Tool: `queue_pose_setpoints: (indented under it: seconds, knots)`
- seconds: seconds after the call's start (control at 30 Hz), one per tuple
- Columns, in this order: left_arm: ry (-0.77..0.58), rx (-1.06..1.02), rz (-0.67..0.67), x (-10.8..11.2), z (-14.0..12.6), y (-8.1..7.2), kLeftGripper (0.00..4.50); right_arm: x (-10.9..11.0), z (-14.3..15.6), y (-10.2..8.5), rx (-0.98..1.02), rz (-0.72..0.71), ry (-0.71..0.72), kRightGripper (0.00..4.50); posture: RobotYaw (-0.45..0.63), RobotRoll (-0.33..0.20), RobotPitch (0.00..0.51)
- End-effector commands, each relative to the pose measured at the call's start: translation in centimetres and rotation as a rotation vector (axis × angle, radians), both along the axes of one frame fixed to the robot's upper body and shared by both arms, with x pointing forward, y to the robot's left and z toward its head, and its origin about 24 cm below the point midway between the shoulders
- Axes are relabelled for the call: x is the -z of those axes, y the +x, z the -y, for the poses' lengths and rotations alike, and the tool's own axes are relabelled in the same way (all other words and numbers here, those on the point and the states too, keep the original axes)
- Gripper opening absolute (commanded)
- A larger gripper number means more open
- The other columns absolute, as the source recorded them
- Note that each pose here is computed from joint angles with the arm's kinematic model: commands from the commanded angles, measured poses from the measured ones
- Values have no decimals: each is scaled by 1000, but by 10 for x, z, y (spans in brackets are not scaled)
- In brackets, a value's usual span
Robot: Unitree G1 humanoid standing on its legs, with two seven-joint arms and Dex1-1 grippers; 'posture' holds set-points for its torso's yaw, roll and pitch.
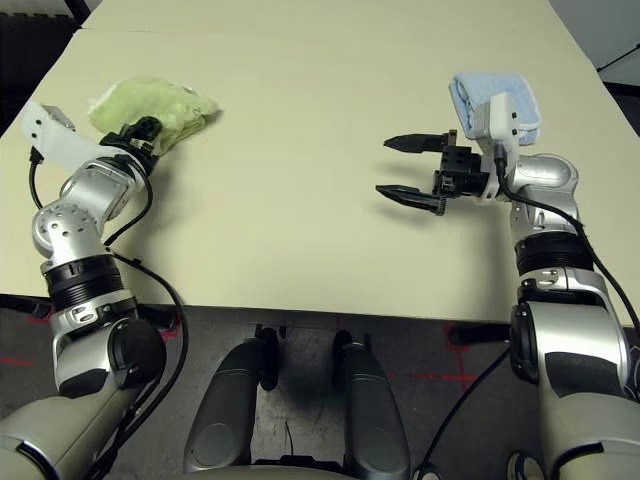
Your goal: Fold the towel and set it aside.
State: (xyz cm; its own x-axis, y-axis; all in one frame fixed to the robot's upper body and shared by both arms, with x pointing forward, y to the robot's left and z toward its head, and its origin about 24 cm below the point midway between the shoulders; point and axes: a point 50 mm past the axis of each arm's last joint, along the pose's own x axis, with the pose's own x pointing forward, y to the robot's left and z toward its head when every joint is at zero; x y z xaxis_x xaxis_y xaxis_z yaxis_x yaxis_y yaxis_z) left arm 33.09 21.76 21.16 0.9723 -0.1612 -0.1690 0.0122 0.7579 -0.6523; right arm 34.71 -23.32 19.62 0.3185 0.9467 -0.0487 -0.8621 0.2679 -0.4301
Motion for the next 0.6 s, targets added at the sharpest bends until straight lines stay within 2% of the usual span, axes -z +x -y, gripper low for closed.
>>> queue_pose_setpoints:
  seconds: [0.03,0.33,0.5,0.6]
  knots:
    - [67,124,-41,4,2,-10,4481,1,-2,1,-8,1,-12,4500,79,0,233]
    - [545,507,33,-17,-8,-34,4481,0,-3,2,-15,6,-10,4500,72,0,235]
    - [657,569,129,-35,-13,-29,4481,-1,-3,2,-13,8,-11,4500,71,0,235]
    - [820,558,221,-40,-17,-21,4481,-1,-4,2,-14,10,-9,4500,70,0,236]
